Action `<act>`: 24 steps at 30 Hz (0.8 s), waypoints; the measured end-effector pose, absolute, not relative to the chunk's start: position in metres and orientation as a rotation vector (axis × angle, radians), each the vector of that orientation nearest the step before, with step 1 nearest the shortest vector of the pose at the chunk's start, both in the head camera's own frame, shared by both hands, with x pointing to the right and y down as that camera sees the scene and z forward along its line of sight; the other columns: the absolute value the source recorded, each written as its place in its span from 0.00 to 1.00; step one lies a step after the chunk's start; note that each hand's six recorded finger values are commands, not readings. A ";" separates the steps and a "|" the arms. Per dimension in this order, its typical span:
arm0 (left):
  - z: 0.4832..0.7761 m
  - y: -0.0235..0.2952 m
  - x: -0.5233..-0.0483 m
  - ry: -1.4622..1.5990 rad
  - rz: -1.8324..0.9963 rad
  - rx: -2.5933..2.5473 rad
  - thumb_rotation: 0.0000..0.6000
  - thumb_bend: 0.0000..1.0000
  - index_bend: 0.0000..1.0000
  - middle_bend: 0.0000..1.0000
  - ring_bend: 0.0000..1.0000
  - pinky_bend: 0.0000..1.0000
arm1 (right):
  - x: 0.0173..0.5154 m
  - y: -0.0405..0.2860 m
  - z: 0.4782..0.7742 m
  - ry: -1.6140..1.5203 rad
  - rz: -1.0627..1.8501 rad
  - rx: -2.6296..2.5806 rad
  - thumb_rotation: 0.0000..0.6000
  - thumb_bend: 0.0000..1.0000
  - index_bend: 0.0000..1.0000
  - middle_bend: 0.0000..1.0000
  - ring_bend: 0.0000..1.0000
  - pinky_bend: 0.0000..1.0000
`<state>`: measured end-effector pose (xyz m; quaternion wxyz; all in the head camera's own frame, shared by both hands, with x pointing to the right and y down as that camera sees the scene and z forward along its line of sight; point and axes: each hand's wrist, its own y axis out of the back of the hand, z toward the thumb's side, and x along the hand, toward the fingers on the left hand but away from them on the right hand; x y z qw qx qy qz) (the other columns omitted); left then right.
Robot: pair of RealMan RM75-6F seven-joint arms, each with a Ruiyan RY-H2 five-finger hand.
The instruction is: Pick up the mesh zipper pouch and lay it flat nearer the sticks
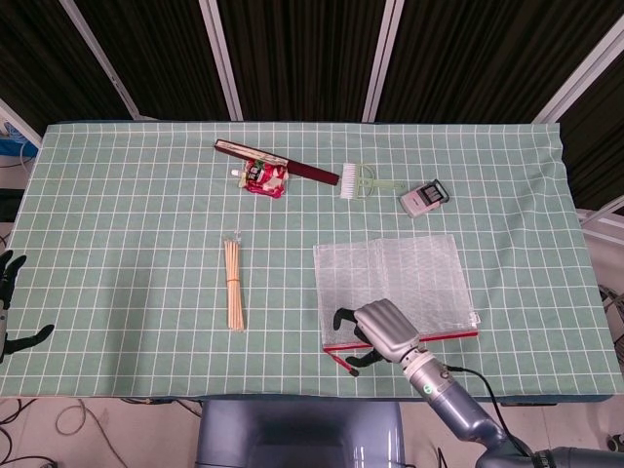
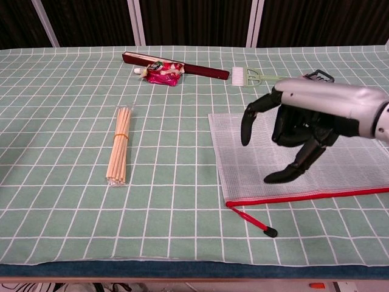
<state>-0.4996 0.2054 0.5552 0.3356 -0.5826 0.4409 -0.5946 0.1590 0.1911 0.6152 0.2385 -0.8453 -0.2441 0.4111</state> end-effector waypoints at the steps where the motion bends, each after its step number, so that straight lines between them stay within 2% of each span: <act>1: 0.555 0.205 -0.500 1.151 -1.552 -1.520 1.00 0.00 0.00 0.00 0.00 0.00 | 0.157 0.196 0.619 -0.655 1.136 -2.322 1.00 0.22 0.45 1.00 1.00 0.94; 13: 0.555 0.205 -0.499 1.152 -1.546 -1.525 1.00 0.00 0.00 0.00 0.00 0.00 | 0.147 0.231 0.651 -0.595 1.241 -2.331 1.00 0.22 0.50 1.00 1.00 0.95; 20: 0.556 0.205 -0.499 1.151 -1.547 -1.531 1.00 0.00 0.00 0.00 0.00 0.00 | 0.148 0.241 0.666 -0.603 1.302 -2.331 1.00 0.31 0.53 1.00 1.00 0.95; 24: 0.556 0.205 -0.499 1.153 -1.547 -1.533 1.00 0.00 0.00 0.00 0.00 0.00 | 0.150 0.245 0.673 -0.610 1.330 -2.329 1.00 0.32 0.53 1.00 1.00 0.95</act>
